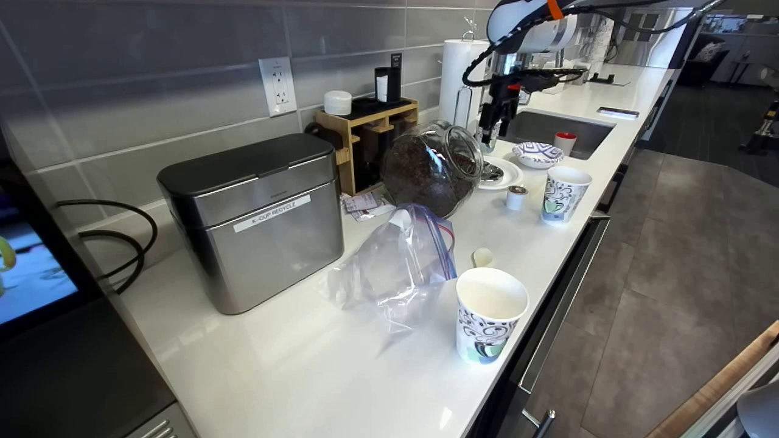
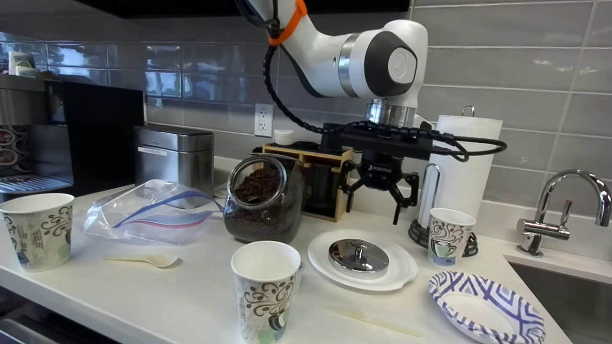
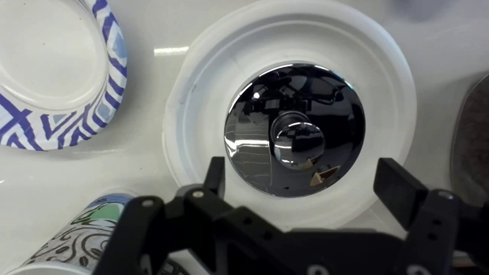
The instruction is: Remove the lid from the glass container.
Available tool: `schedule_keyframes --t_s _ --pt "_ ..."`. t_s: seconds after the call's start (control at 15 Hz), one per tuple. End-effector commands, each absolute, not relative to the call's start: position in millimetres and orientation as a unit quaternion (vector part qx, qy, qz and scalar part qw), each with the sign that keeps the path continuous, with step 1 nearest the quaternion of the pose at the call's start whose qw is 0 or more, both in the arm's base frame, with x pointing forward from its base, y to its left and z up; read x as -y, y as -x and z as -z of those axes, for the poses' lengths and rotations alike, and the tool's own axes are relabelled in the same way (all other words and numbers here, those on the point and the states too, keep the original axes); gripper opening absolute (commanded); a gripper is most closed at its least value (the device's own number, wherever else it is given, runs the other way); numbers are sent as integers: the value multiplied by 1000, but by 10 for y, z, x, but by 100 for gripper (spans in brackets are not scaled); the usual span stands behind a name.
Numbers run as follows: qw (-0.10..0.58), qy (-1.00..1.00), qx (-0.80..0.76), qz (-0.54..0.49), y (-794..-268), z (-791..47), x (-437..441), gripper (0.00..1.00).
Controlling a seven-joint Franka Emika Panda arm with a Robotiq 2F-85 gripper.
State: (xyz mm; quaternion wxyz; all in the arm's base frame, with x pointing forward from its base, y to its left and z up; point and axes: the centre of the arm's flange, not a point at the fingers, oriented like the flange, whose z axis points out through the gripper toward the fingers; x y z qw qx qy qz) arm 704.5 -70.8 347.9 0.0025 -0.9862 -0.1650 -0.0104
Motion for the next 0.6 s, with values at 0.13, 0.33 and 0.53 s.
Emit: schedule_keyframes --t_s 0.13,0.33,0.53 --pt "6 990 140 15 -6533 -3700 598 100" --pt "9 991 137 9 -6277 -3809 612 100" --pt "-4 991 131 10 -6029 -3912 676 100"
